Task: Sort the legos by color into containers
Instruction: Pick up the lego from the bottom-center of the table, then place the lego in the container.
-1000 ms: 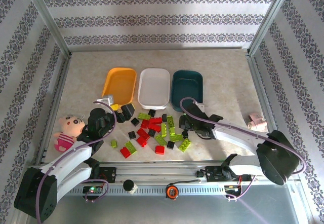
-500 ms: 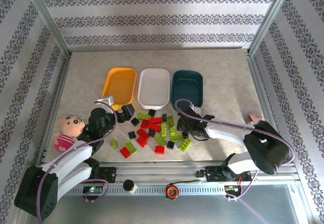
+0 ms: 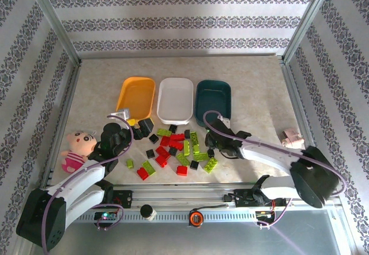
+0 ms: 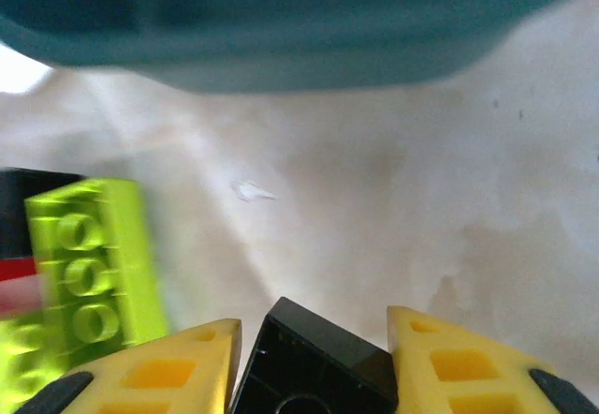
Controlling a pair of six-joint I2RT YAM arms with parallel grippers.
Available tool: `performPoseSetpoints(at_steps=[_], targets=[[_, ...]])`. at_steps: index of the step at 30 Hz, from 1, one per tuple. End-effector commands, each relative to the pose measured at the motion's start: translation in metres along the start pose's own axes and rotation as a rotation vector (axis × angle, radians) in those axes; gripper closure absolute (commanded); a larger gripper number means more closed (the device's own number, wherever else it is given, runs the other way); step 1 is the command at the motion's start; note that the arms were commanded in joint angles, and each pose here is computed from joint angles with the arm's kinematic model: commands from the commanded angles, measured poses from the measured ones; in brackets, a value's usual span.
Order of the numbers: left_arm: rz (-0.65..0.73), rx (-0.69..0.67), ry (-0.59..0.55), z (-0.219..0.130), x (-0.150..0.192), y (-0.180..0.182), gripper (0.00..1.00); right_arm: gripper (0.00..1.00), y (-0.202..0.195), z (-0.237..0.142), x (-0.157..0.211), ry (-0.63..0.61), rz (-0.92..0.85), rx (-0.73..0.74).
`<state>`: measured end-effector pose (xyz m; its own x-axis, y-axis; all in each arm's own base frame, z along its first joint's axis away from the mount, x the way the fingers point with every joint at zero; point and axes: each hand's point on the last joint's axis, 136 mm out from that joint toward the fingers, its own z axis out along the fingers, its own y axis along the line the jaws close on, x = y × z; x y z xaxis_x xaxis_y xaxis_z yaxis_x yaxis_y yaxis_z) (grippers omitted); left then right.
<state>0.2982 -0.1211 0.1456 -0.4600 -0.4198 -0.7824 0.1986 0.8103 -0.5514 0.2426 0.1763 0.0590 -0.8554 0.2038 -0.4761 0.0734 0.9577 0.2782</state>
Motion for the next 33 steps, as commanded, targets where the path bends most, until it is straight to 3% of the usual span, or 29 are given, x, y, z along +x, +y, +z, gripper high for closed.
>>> performPoseSetpoints(at_steps=[1,6,13,18,24,29,33], targets=[[0.004,0.042,-0.059,-0.005,-0.013,-0.012,0.0,0.71,0.018,-0.029,-0.044,-0.118,-0.06,-0.071],[-0.105,0.008,-0.072,-0.009,-0.012,-0.004,0.0,0.71,0.022,-0.018,-0.103,-0.133,-0.052,-0.092],[-0.18,-0.102,0.061,-0.022,0.003,0.006,0.0,0.68,0.028,0.038,-0.147,-0.091,-0.104,-0.018],[-0.184,-0.202,0.056,-0.049,0.0,0.018,0.0,0.34,0.035,0.051,-0.156,-0.076,-0.103,-0.021],[-0.226,-0.357,0.096,-0.084,0.007,0.036,0.07,0.3,0.042,0.018,-0.145,-0.126,-0.116,-0.083],[-0.285,-0.511,0.228,-0.107,0.038,0.058,0.12,0.3,0.038,0.003,-0.115,-0.14,-0.114,-0.123],[-0.324,-0.545,0.333,-0.11,0.067,0.065,0.17,0.3,0.032,-0.001,-0.097,-0.138,-0.095,-0.15]])
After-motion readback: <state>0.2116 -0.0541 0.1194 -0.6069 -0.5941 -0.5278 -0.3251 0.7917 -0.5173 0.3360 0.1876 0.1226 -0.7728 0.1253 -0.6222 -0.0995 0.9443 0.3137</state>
